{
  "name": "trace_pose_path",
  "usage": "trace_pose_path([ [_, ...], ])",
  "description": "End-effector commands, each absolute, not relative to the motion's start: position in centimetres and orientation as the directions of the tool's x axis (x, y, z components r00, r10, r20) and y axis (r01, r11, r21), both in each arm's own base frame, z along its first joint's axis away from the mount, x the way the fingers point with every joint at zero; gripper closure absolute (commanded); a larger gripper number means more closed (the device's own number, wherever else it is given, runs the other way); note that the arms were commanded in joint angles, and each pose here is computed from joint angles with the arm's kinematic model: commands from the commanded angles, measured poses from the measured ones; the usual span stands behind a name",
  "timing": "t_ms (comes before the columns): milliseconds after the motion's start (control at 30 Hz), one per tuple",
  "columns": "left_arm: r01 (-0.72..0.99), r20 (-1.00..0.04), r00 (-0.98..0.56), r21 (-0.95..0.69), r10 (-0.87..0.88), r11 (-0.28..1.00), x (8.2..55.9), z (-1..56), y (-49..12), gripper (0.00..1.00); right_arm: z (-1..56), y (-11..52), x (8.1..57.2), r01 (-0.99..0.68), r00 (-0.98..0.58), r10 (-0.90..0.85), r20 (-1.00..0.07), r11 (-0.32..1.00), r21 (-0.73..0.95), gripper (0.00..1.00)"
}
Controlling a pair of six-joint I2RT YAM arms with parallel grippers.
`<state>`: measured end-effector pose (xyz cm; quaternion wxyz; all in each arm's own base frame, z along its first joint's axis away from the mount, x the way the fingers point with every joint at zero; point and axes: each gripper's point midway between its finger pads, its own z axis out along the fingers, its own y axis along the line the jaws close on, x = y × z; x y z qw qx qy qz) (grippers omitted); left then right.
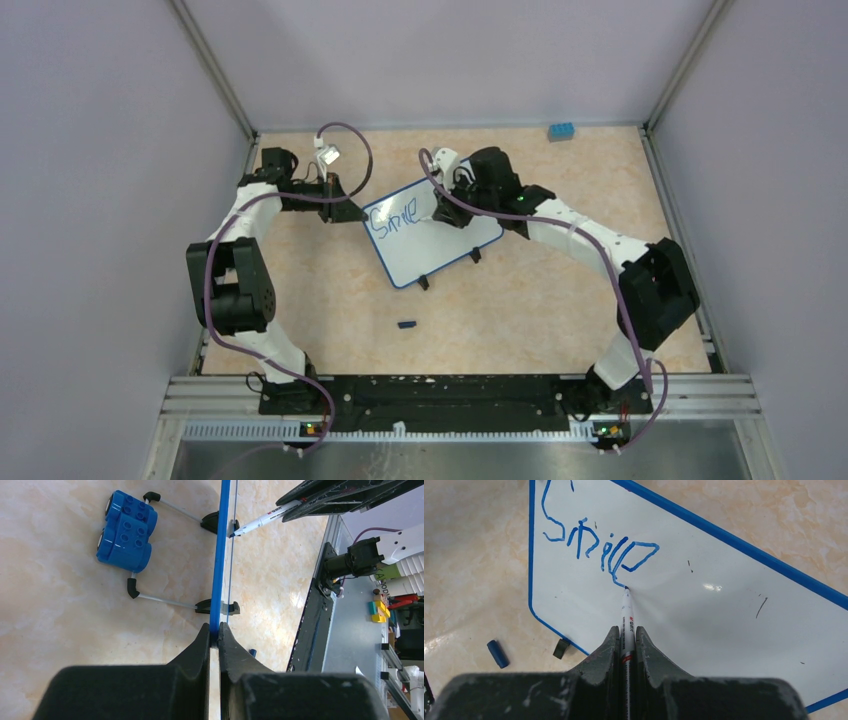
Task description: Write a sentence on the whiteboard
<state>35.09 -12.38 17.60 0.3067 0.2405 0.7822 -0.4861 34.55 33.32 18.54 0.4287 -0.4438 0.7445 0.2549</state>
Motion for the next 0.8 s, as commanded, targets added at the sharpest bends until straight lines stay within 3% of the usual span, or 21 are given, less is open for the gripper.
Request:
trace_pose_path([
  [0, 0.72, -0.752, -0.65, -0.563, 0.11, 0.405, 35.1, 18.6, -12.9, 1.0, 23.2, 32.8, 35.7, -0.862, -0.153, -0.391, -0.908, 0.501, -0.071, 1.0],
  [767, 0.719, -0.749, -0.653, -0.565, 0.112, 0.405, 35.1, 18.2, -12.9, 1.0, 22.2, 32.7, 37.1, -0.847, -0.161, -0.406, -0.9, 0.525, -0.085, 1.0],
])
